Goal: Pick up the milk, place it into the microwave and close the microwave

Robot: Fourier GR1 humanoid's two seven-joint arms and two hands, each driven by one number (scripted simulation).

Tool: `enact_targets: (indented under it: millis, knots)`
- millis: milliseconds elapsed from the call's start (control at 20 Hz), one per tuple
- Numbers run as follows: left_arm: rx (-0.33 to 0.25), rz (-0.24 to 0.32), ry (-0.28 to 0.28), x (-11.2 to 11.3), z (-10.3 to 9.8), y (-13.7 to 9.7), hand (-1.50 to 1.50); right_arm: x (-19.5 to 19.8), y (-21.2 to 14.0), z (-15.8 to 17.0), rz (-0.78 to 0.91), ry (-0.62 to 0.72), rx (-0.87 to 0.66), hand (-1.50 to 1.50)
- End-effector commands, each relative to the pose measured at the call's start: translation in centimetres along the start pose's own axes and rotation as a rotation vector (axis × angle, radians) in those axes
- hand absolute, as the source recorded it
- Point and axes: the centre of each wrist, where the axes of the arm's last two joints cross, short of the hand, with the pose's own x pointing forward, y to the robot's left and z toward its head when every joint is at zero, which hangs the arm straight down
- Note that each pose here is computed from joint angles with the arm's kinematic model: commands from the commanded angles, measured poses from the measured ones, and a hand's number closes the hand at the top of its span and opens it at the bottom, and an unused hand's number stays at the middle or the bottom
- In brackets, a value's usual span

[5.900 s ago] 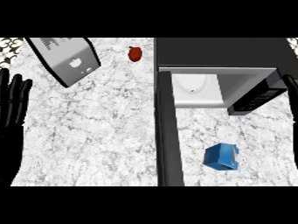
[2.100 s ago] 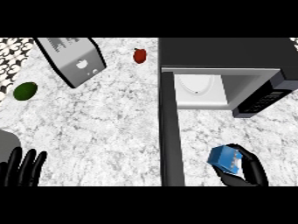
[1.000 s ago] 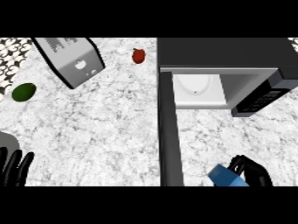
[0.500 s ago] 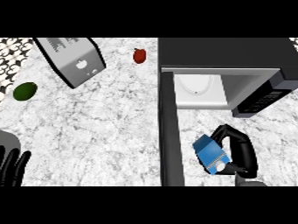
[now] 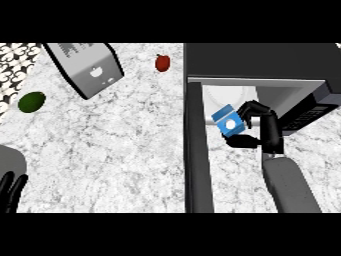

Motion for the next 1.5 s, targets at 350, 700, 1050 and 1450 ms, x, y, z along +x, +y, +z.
enact_targets:
  millis: [350,700,1050,1450]
  knots:
    - [-0.030,0.017,0.003,-0.2,-0.4,-0.2,-1.50,-1.6,-2.2,-6.4,0.217,0.061,-0.101,1.50]
    - [-0.035,0.001,-0.011,-0.6,-1.3,-1.0,-1.50,-0.3,-3.3,-9.1,0.403,-0.002,-0.284,1.50]
    - [-0.046,-0.050,0.006,-1.3,-1.4,-0.3,-1.50,0.9,-1.8,-10.9,0.512,0.006,-0.104,-1.50]
    - [-0.053,-0.050,0.002,-1.9,-0.7,-0.6,-1.50,1.8,0.6,-11.4,0.471,0.025,-0.012,-1.50]
